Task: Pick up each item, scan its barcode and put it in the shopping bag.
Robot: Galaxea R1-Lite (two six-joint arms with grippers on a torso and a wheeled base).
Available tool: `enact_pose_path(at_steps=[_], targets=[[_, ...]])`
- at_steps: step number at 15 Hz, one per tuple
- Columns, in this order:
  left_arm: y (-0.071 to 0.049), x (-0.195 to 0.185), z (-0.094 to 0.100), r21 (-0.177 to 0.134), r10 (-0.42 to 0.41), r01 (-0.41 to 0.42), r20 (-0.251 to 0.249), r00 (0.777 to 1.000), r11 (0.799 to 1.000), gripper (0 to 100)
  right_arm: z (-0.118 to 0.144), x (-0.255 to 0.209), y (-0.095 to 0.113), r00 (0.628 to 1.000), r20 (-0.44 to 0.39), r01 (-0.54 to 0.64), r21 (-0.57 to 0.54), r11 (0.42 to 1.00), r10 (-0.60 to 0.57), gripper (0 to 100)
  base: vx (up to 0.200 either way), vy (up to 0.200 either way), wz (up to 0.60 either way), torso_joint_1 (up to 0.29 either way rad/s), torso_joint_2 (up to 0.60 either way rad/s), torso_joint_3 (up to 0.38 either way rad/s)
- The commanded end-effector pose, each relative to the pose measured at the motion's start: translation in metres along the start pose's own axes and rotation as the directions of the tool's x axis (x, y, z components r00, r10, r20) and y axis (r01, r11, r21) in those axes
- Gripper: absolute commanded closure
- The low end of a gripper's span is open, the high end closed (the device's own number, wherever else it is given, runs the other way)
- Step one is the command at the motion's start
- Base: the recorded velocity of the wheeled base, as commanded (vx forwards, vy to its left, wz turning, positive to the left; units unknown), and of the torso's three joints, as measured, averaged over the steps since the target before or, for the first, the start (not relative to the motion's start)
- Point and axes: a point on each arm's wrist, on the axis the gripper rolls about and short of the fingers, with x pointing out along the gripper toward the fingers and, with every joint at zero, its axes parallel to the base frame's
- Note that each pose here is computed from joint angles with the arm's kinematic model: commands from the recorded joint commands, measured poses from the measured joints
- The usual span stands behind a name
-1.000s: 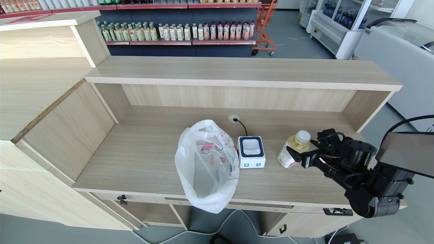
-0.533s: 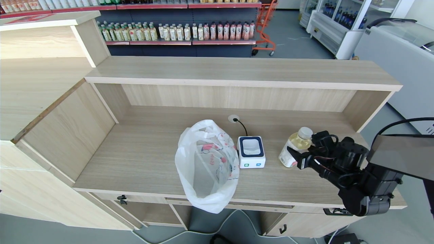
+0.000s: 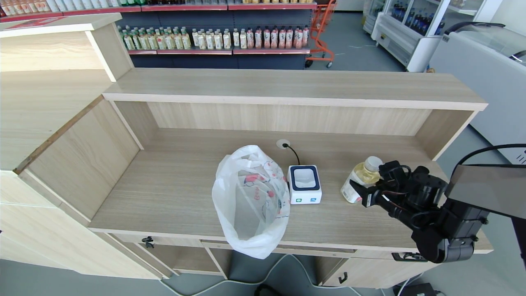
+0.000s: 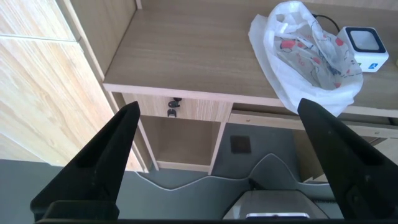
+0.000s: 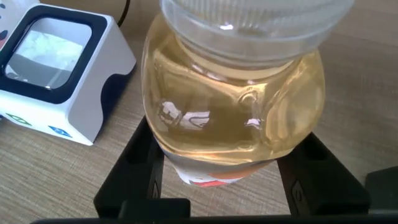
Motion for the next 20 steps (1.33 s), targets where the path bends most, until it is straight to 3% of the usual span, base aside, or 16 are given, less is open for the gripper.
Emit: enact_pose_path(at_steps=[1, 15, 18, 20], targets=[[0.0, 0.0, 0.0, 0.0, 0.0, 0.0, 0.0, 1.0, 1.0, 0, 0.002, 0.0, -0.002, 1.0, 0.008, 0.004, -0.002, 1.0, -0.004, 100, 0.0, 0.0, 0.0, 0.0, 0.0, 0.0], [0.0, 0.0, 0.0, 0.0, 0.0, 0.0, 0.0, 1.0, 1.0, 0, 0.001, 0.003, -0.009, 1.0, 0.018, 0.021, -0.011, 1.0, -0.021, 100, 0.0, 0.0, 0.0, 0.0, 0.0, 0.0], [0.0, 0.0, 0.0, 0.0, 0.0, 0.0, 0.0, 1.0, 1.0, 0, 0.033, -0.005, -0.011, 0.995, 0.096, 0.025, -0.021, 0.999, -0.023, 100, 0.0, 0.0, 0.0, 0.0, 0.0, 0.0], [0.0, 0.0, 0.0, 0.0, 0.0, 0.0, 0.0, 1.0, 1.0, 0, 0.073, -0.034, -0.016, 0.994, 0.104, -0.018, 0.005, 1.0, 0.018, 100, 0.0, 0.0, 0.0, 0.0, 0.0, 0.0]])
